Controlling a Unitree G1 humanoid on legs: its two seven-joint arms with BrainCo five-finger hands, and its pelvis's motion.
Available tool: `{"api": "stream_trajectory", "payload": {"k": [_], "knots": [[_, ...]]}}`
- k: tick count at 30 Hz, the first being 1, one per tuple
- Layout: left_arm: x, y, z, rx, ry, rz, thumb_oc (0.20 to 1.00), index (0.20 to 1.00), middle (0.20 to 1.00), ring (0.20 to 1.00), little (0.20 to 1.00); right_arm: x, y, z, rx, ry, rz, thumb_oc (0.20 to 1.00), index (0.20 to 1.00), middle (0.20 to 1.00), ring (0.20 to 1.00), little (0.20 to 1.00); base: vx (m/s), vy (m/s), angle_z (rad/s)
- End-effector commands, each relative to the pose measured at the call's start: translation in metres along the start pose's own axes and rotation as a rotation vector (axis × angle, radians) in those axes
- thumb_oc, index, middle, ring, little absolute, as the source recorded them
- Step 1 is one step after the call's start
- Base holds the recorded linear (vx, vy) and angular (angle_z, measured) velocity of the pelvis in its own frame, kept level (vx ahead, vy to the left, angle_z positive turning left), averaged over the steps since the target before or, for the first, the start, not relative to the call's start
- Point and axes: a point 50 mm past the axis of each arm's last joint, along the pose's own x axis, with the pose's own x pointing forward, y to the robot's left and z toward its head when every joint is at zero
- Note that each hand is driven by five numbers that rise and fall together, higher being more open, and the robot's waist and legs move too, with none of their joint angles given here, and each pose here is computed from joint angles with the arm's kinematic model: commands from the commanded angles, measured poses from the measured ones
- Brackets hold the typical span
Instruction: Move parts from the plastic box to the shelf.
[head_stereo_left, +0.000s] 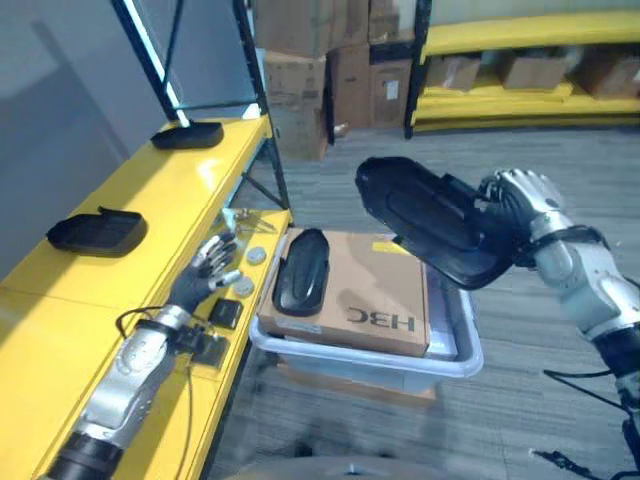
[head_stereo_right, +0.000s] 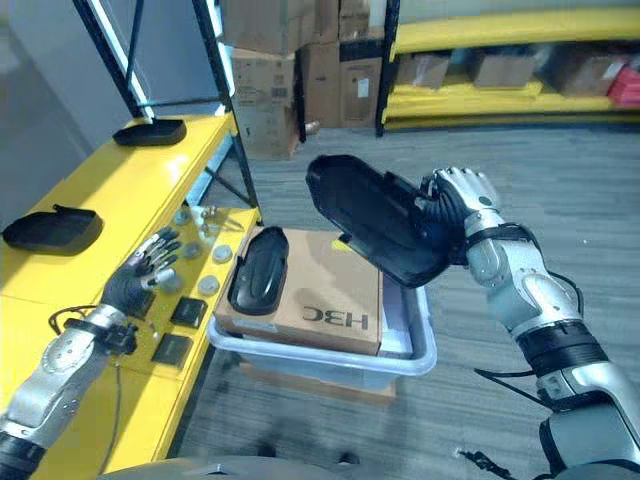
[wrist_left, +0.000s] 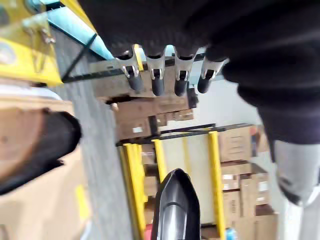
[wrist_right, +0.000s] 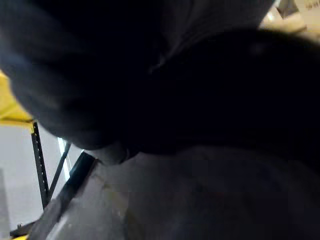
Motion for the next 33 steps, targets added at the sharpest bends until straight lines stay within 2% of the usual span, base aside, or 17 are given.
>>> {"api": "stream_trajectory", "payload": {"k": [1,8,12,18,22,25,30,31,32,33], "knots": [[0.015,-0.004,0.008,-0.053,-0.061,0.004,1.000,1.000,1.000,1.000,1.000,0.013,-0.036,0.022,-0.028,-0.107,-0.241,0.200,0.200,0.200,0.200,0.200,0.04,-0.030,-0.02],[0.033,-0.028,0.001,-0.162,-0.082,0.066,1.000,1.000,1.000,1.000,1.000,0.005,-0.045,0.064,0.063,-0.244,-0.401,0.200,0.200,0.200,0.200,0.200,0.00,-0.003,-0.01],[0.043,-0.050,0.000,-0.305,-0.085,0.069,1.000,1.000,1.000,1.000,1.000,0.009,-0.045,0.106,0.120,-0.384,-0.478,0.200,0.200,0.200,0.200,0.200,-0.02,-0.022,0.05],[0.050,-0.065,0.009,-0.386,-0.095,-0.005,1.000,1.000,1.000,1.000,1.000,0.012,-0.038,0.139,0.173,-0.501,-0.453,0.200,0.200,0.200,0.200,0.200,0.00,0.000,0.00],[0.052,-0.074,0.024,-0.408,-0.142,-0.088,1.000,1.000,1.000,1.000,1.000,0.010,-0.025,0.158,0.179,-0.594,-0.373,0.200,0.200,0.200,0.200,0.200,0.00,0.000,0.00],[0.052,-0.074,0.029,-0.396,-0.162,-0.101,1.000,1.000,1.000,1.000,1.000,0.009,-0.021,0.164,0.180,-0.626,-0.342,0.200,0.200,0.200,0.200,0.200,-0.02,-0.003,0.04],[0.057,-0.075,0.039,-0.314,-0.208,-0.127,1.000,1.000,1.000,1.000,1.000,-0.004,-0.017,0.196,0.242,-0.804,-0.255,0.200,0.200,0.200,0.200,0.200,-0.01,-0.006,0.05],[0.058,-0.075,0.041,-0.287,-0.217,-0.128,0.592,0.592,0.592,0.592,0.592,-0.007,-0.018,0.201,0.252,-0.833,-0.244,0.200,0.200,0.200,0.200,0.200,-0.01,-0.002,0.03],[0.059,-0.074,0.043,-0.261,-0.229,-0.120,0.316,0.316,0.316,0.316,0.316,-0.010,-0.018,0.205,0.285,-0.854,-0.235,0.200,0.200,0.200,0.200,0.200,0.00,0.000,0.00],[0.059,-0.074,0.043,-0.261,-0.229,-0.120,0.200,0.200,0.200,0.200,0.200,-0.010,-0.018,0.205,0.285,-0.854,-0.234,0.200,0.200,0.200,0.200,0.200,0.00,0.000,0.00]]}}
